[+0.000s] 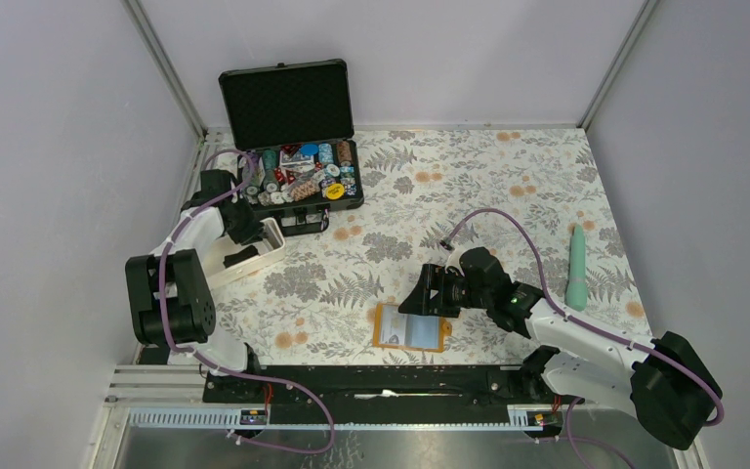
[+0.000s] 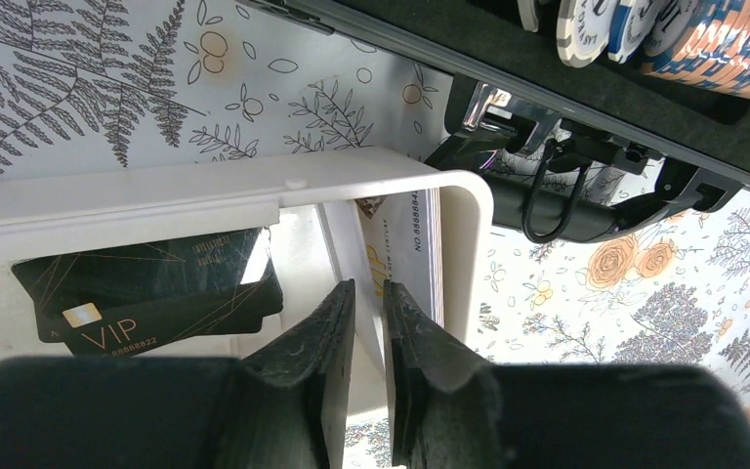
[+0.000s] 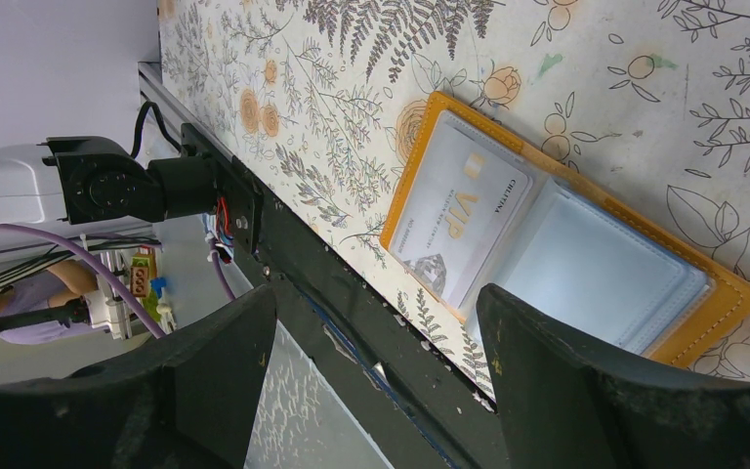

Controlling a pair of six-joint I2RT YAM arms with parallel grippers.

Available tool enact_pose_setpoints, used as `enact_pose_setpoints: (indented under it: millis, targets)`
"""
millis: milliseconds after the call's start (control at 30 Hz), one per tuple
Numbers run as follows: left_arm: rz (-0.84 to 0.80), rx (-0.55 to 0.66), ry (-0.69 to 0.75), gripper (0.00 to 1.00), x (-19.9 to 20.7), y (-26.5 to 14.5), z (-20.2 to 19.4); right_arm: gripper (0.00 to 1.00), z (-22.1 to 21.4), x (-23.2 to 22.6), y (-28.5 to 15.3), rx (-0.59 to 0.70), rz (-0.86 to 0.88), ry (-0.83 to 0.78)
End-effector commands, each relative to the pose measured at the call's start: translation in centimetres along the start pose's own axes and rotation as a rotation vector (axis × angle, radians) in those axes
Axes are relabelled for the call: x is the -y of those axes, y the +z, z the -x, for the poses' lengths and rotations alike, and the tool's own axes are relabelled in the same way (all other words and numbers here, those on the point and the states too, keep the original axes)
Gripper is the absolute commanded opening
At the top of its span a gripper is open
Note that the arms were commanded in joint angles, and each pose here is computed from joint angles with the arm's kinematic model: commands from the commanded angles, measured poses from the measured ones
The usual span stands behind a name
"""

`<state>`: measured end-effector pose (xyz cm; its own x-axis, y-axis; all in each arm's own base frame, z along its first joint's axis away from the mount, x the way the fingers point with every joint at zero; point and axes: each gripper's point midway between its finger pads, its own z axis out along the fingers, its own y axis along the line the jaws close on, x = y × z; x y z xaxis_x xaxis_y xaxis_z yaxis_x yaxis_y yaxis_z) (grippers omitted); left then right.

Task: Put the credit cards into the card holder
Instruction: Pick up the credit card from the storage box.

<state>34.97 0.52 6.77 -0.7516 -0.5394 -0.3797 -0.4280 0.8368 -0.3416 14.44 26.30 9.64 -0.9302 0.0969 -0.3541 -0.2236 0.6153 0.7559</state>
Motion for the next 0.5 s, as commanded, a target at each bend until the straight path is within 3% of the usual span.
enact_pose_setpoints:
  millis: [0, 467]
  targets:
    - [-0.046, 0.089, 0.022, 0.18, 1.3, -1.5, 2.4, 0.82, 0.4, -0.8, -0.2, 0.013, 0.039, -0.017]
    - [-0.052, 0.118, 0.033, 0.07, 1.5, -2.7, 2.7, 0.82, 0.4, -0.9, -0.2, 0.011, 0.042, -0.017]
